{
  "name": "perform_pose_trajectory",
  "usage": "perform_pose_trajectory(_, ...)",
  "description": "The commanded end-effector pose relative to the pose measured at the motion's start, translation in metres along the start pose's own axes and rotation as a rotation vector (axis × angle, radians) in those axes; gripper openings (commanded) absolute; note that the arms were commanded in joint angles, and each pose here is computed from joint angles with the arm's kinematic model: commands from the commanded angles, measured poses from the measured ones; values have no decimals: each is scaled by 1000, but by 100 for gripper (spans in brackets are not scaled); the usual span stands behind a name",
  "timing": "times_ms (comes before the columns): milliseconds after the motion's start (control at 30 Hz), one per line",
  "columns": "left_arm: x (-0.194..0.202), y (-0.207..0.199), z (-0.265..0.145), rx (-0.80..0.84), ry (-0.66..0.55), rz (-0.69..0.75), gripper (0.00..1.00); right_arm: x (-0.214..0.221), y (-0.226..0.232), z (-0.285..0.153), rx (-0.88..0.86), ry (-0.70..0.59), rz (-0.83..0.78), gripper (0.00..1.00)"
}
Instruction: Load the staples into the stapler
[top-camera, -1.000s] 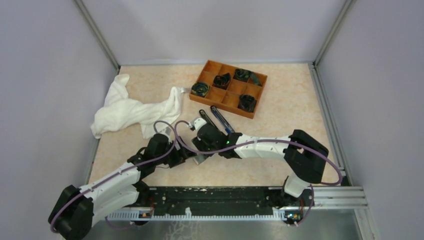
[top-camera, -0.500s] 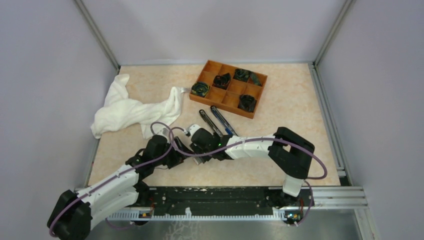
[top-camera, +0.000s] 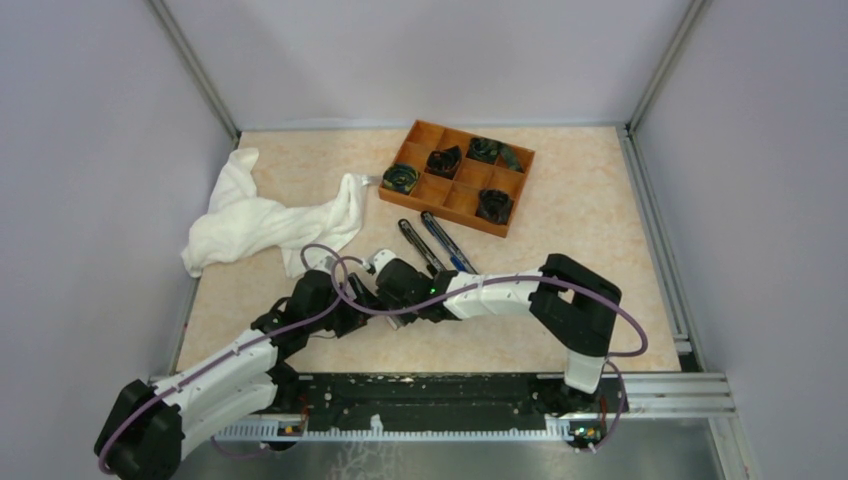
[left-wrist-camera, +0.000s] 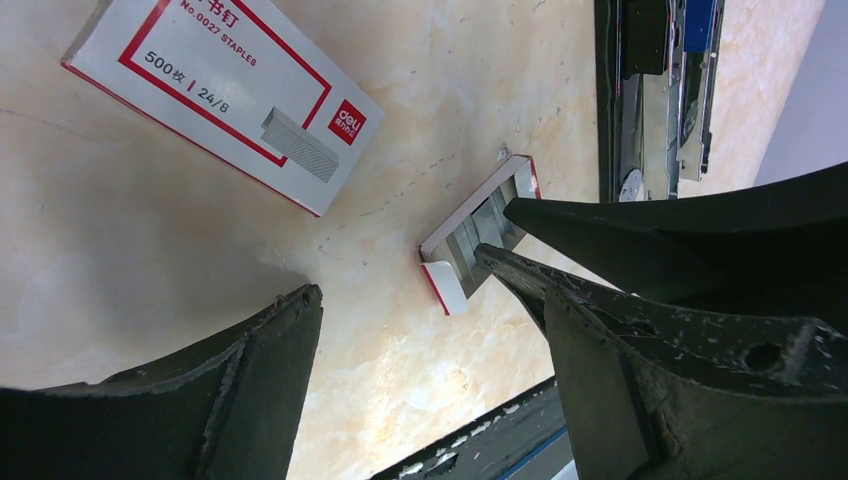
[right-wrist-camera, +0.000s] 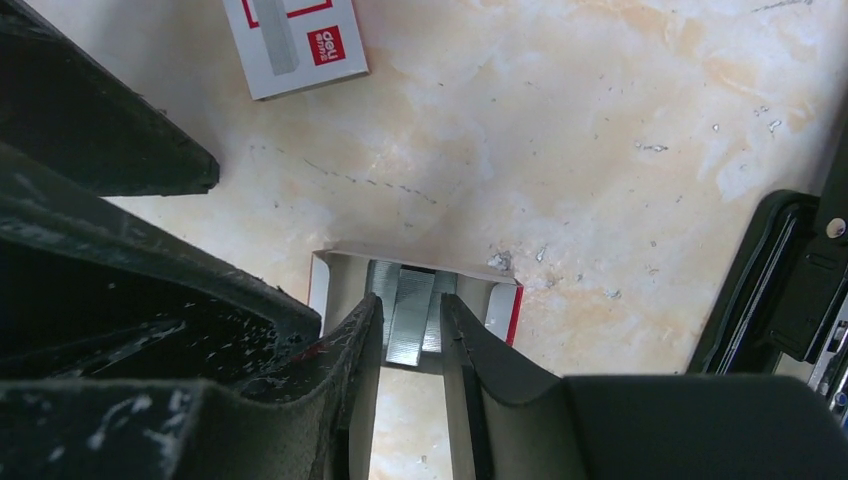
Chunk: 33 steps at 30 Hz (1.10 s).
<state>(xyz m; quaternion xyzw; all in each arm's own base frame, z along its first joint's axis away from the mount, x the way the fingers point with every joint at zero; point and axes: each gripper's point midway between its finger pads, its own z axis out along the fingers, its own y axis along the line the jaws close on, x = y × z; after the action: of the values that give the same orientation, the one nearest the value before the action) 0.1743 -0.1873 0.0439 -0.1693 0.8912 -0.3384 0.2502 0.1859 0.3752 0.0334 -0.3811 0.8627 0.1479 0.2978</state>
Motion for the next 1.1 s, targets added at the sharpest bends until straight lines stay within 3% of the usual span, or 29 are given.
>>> perform_pose_trajectory(0, 4, 9, 1, -21, 6, -11, 88, -16, 7, 2, 14, -37, 4, 28)
perform_pose_trajectory(533, 4, 7, 2, -17, 8, -9, 88, -13, 6, 4, 26, -20, -4, 21)
perform_pose_trajectory(1067, 1, 3, 1, -3, 0, 5, 88, -41, 5, -40, -4, -110, -29, 17)
